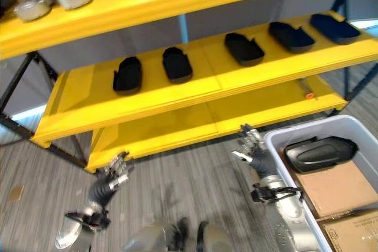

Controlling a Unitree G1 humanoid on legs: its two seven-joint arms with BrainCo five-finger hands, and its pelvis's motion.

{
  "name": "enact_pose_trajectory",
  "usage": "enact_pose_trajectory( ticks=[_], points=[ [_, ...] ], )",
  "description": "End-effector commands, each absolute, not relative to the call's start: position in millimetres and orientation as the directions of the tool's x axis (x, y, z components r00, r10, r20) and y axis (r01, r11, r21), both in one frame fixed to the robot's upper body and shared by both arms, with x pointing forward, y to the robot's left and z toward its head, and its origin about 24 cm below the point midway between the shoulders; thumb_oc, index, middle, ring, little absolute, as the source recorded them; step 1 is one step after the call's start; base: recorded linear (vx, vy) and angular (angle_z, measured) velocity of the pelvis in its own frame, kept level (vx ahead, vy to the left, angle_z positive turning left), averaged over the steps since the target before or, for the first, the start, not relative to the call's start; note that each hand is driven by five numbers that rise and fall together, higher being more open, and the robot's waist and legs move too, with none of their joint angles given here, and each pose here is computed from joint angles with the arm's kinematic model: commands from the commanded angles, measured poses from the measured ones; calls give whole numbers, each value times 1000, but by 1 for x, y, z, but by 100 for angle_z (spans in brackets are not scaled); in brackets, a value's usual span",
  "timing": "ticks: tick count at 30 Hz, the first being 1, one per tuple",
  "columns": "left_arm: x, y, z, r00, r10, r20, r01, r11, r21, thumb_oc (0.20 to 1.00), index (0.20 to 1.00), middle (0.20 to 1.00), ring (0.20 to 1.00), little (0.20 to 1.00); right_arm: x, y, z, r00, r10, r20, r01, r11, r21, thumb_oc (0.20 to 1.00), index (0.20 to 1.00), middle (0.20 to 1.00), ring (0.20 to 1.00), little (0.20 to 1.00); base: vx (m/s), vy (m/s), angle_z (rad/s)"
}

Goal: Move parts from the plastic box to the shelf.

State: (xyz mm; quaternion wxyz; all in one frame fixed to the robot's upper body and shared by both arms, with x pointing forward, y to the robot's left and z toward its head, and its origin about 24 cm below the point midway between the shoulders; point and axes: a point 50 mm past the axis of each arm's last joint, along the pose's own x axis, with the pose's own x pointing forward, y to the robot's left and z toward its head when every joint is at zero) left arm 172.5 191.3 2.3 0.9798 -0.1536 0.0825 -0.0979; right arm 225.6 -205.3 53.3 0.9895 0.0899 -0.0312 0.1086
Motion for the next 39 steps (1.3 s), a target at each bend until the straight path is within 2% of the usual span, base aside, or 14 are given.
enact_pose_trajectory(
  ticks=[1, 19, 21, 27, 32, 39],
  points=[
    [177, 207, 22, 978, -206, -38, 192, 953, -235, 1000, 1000, 1000, 1000, 1000, 209, -217, 54, 978, 182, 100, -197, 966, 169, 1000, 1000, 1000, 1000, 1000, 62, 90, -61],
    [171, 216, 16, 987, -144, -76, 125, 969, -214, 1000, 1000, 1000, 1000, 1000, 202, -204, 40, 975, 219, 31, -220, 945, 241, 1000, 1000, 1000, 1000, 1000, 45, 88, -24],
    [175, 221, 18, 991, -115, -64, 101, 975, -197, 1000, 1000, 1000, 1000, 1000, 211, -192, 45, 967, 245, 66, -254, 934, 251, 1000, 1000, 1000, 1000, 1000, -66, 94, -115],
    [180, 221, 17, 994, -90, -60, 75, 972, -223, 1000, 1000, 1000, 1000, 1000, 223, -187, 50, 968, 241, 77, -252, 947, 202, 1000, 1000, 1000, 1000, 1000, 72, -62, -128],
    [191, 211, 16, 992, -119, -52, 105, 971, -214, 1000, 1000, 1000, 1000, 1000, 221, -193, 54, 977, 189, 97, -206, 955, 214, 1000, 1000, 1000, 1000, 1000, 145, -208, -73],
    [212, 186, 20, 988, -153, -8, 145, 954, -262, 1000, 1000, 1000, 1000, 1000, 231, -205, 62, 985, 105, 136, -132, 968, 211, 1000, 1000, 1000, 1000, 1000, 189, -203, 58]
  ],
)
